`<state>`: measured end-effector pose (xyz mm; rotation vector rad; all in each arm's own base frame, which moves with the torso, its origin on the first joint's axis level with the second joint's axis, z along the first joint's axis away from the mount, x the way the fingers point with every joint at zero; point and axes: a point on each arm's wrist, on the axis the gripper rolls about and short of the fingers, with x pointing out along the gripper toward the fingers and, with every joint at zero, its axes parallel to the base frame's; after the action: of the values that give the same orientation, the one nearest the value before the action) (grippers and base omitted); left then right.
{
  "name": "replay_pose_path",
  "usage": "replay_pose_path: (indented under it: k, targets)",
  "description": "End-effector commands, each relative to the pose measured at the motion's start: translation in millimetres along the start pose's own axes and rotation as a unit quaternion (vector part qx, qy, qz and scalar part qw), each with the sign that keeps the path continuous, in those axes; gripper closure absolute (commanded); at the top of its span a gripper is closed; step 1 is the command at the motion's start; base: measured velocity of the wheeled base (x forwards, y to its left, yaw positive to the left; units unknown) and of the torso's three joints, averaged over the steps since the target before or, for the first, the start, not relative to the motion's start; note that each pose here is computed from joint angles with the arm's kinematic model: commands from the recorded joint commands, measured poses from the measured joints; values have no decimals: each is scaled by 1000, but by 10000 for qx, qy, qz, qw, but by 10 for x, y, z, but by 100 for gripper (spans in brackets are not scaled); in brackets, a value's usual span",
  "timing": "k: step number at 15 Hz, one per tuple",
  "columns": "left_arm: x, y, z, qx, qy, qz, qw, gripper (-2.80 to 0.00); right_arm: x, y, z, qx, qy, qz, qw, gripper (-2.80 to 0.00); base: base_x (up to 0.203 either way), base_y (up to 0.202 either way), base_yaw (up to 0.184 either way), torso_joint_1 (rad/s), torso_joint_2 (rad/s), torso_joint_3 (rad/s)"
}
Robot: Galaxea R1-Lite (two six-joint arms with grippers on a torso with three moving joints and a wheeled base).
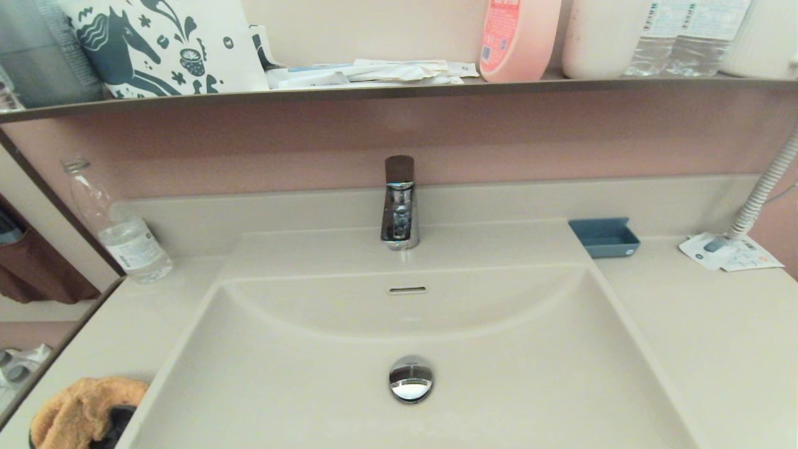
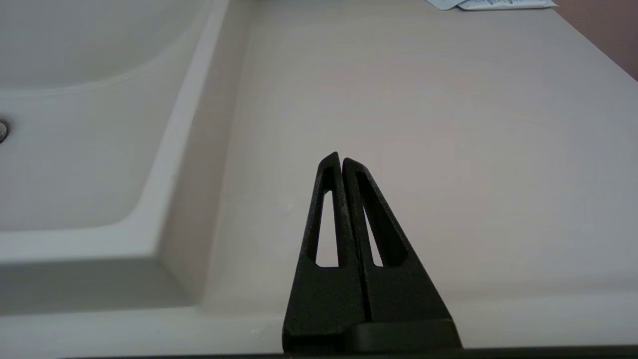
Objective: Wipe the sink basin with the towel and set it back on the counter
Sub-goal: Pick up the cloth
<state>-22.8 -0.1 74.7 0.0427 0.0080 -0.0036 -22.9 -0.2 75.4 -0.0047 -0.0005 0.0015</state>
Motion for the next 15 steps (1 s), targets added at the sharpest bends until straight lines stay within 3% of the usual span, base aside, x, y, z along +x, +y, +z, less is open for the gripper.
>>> replay_pose_path:
  k: [1, 15]
  targets:
    - [0, 0, 0, 1, -2, 2, 10000, 0, 1, 0, 1, 0, 2, 0, 10000, 0, 0, 0, 0, 0, 0, 0]
    - [0, 0, 0, -5, -2, 2, 10000, 0, 1, 0, 1, 0, 2, 0, 10000, 0, 0, 0, 0, 0, 0, 0]
